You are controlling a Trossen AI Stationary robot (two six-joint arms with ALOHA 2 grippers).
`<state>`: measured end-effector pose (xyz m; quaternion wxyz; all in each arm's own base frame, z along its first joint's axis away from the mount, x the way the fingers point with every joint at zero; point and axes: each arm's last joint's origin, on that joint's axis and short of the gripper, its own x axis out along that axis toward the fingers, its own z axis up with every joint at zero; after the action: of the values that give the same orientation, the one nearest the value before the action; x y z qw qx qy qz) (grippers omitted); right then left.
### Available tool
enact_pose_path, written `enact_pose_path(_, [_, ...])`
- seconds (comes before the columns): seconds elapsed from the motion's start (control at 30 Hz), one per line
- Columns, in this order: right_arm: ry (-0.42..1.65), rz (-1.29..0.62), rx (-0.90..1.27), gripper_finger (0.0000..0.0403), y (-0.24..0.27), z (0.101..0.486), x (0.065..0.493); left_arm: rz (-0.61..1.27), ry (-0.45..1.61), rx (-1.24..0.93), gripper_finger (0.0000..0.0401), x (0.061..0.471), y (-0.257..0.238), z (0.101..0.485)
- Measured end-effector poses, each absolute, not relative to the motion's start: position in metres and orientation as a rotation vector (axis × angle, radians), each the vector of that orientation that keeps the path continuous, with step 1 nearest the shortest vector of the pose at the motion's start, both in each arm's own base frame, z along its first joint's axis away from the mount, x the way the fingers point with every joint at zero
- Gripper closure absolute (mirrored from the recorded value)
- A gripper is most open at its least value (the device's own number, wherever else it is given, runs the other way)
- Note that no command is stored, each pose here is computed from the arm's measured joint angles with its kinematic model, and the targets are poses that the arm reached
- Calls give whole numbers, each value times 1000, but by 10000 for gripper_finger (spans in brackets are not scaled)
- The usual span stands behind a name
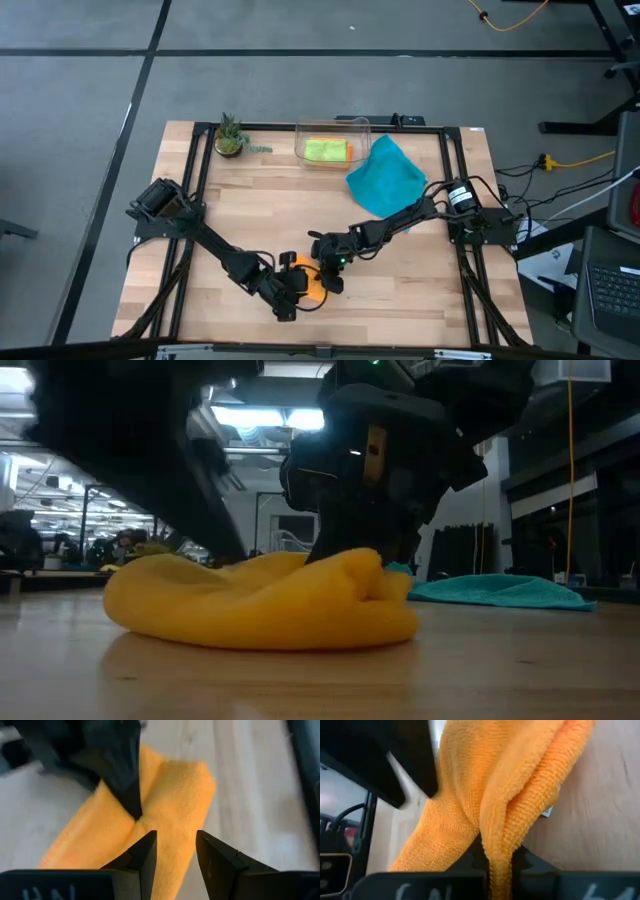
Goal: Fold microfiber towels
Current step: Put the folded orange microfiber cloth into the transparent bin
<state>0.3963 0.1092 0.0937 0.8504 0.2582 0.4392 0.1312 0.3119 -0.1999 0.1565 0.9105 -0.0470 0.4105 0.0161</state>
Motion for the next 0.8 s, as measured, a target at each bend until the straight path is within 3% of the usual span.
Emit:
enact_pose_path(0.27, [912, 223, 499, 390, 75, 114, 397, 14, 766, -106, 271, 295, -202, 197])
enact_pose_path(0.6, [738, 47, 294, 390, 9, 211, 373, 21, 761, -74, 271, 286, -210, 198])
enact_pose_path(0.8, [584, -80, 51, 390, -40, 267, 345, 27, 758, -73, 271, 287, -209, 198])
